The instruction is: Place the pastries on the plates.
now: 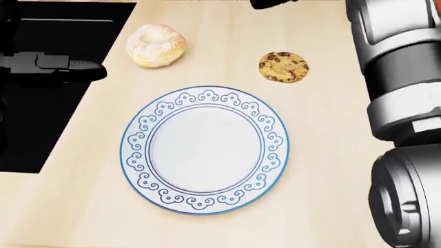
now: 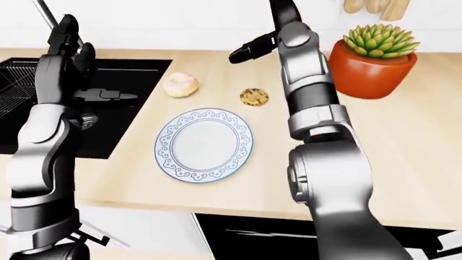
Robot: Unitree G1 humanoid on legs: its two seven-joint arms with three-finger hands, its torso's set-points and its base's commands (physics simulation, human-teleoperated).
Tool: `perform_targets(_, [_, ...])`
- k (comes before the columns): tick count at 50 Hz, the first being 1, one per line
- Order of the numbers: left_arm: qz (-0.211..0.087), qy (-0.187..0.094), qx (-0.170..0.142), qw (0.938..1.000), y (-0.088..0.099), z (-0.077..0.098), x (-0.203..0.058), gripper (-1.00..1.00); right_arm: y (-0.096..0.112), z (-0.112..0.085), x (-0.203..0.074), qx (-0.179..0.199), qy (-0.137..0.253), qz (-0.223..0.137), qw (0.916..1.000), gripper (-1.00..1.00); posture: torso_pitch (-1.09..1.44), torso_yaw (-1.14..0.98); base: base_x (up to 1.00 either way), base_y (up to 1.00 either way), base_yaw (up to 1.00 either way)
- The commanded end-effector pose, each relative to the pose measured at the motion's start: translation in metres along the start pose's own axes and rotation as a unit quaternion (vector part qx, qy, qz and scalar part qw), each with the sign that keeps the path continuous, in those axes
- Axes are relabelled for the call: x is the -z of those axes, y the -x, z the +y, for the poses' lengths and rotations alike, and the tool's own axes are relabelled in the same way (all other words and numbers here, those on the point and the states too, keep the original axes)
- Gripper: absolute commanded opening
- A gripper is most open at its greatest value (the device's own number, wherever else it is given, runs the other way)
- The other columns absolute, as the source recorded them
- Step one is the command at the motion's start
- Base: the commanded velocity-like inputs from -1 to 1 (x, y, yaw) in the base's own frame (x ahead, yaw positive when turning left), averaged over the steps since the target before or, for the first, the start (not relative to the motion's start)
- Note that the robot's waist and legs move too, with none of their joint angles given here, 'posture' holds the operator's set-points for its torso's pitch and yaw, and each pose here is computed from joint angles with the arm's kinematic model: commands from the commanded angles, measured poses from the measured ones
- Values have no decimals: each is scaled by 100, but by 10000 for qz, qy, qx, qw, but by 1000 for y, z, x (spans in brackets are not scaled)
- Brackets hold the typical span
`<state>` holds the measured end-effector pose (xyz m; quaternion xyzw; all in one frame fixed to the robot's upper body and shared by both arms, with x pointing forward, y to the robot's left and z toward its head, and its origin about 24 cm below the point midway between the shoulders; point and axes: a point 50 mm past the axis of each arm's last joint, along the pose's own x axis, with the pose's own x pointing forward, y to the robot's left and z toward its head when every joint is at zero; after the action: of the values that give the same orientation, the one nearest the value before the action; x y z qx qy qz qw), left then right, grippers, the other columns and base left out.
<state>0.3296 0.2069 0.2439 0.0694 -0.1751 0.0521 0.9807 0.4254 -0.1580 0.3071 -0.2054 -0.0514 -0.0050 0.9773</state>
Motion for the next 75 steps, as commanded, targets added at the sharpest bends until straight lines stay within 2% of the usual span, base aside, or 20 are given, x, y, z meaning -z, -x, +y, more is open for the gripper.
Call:
perform_targets(1, [-454, -13, -55, 9990, -1, 3, -21, 100, 1, -9, -24, 194, 266, -523, 9981, 100, 0, 0, 0, 0, 0])
perform_targets(6, [-446, -2, -67, 9990, -1, 3, -21, 100, -3, -9, 0, 216, 826, -32, 9963, 100, 0, 0, 0, 0, 0])
perform_targets(7, [-438, -3, -72, 9990, 0, 4, -20, 100, -3, -11, 4, 279, 1107, 44, 9934, 100, 0, 0, 0, 0, 0])
perform_targets(9, [-435, 1, -81, 9990, 0, 4, -19, 100, -3, -9, 9, 225, 1117, 115, 9934, 100, 0, 0, 0, 0, 0])
perform_targets(10, [-432, 2, -83, 9990, 1, 4, -19, 100, -3, -8, 13, 224, 1324, 216, 9907, 100, 0, 0, 0, 0, 0])
perform_targets(12, [-421, 9, -79, 9991, 1, 4, -18, 100, -4, -6, 18, 194, 1350, 279, 9903, 100, 0, 0, 0, 0, 0])
perform_targets(17, [-409, 4, -104, 9991, 3, 6, -16, 100, -5, -1, 27, 251, 1343, 348, 9900, 100, 0, 0, 0, 0, 0])
perform_targets(35, [-381, -7, -115, 9992, 4, 7, -13, 100, -3, 25, 65, -3, 1377, 669, 9882, 100, 0, 0, 0, 0, 0])
perform_targets(58, [-371, -38, -139, 9992, 6, 11, -13, 100, -1, 37, 75, 108, 1184, 764, 9900, 100, 0, 0, 0, 0, 0])
perform_targets(67, [-366, -45, -126, 9992, 6, 10, -13, 100, -1, 40, 76, -19, 1113, 799, 9906, 91, 0, 0, 0, 0, 0])
perform_targets(70, [-375, -43, -129, 9992, 6, 11, -14, 100, -1, 41, 77, -41, 1126, 810, 9903, 80, 0, 0, 0, 0, 0])
perform_targets(75, [-363, -63, -142, 9992, 6, 11, -13, 100, 0, 42, 81, -49, 1200, 854, 9891, 73, 0, 0, 0, 0, 0])
